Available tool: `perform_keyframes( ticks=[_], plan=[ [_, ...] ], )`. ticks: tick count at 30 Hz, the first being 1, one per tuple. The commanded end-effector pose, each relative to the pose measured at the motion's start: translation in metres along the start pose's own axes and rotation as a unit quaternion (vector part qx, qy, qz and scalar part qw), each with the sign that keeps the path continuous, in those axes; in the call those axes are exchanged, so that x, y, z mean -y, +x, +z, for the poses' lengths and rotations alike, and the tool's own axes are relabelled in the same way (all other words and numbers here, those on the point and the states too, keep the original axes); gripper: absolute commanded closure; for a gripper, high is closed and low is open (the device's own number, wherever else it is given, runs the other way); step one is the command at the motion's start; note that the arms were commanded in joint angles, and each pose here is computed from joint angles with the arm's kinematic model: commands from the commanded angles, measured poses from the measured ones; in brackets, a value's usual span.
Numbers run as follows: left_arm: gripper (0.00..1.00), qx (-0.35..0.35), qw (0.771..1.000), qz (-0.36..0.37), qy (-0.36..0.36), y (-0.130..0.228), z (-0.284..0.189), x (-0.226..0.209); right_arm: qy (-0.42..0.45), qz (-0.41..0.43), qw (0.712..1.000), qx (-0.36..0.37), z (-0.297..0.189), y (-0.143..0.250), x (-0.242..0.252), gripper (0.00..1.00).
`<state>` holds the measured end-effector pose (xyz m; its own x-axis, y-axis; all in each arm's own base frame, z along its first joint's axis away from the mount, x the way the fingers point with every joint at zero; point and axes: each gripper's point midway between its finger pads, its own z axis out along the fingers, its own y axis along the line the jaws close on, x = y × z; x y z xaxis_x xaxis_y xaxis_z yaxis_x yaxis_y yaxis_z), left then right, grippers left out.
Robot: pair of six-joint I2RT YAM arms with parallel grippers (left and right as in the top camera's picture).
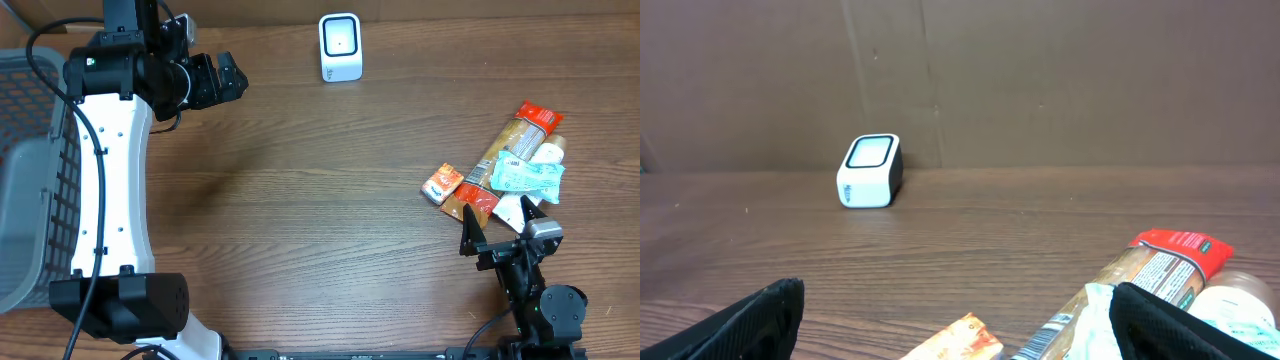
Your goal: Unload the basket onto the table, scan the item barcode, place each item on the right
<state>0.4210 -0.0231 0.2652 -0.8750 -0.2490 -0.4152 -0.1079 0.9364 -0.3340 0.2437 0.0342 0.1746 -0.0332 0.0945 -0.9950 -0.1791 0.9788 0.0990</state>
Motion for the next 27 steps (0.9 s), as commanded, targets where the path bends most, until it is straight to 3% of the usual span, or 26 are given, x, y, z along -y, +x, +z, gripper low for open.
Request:
perform_keyframes(
  ticks=[1, 20, 27],
  plan=[
    [0.00, 0.008, 1.000, -0.002, 0.005, -0.004, -0.004, 0.003, 0.001, 0.005, 1.000, 0.002, 0.000, 0.002, 0.000, 0.00],
    [0.00, 0.008, 1.000, -0.002, 0.005, -0.004, -0.004, 0.003, 0.001, 0.005, 1.000, 0.002, 0.000, 0.002, 0.000, 0.00],
    [0.00, 0.001, 0.999, 0.022, -0.037, 0.000, -0.005, -0.012, 0.001, 0.005, 1.000, 0.002, 0.000, 0.002, 0.000, 0.00]
  ],
)
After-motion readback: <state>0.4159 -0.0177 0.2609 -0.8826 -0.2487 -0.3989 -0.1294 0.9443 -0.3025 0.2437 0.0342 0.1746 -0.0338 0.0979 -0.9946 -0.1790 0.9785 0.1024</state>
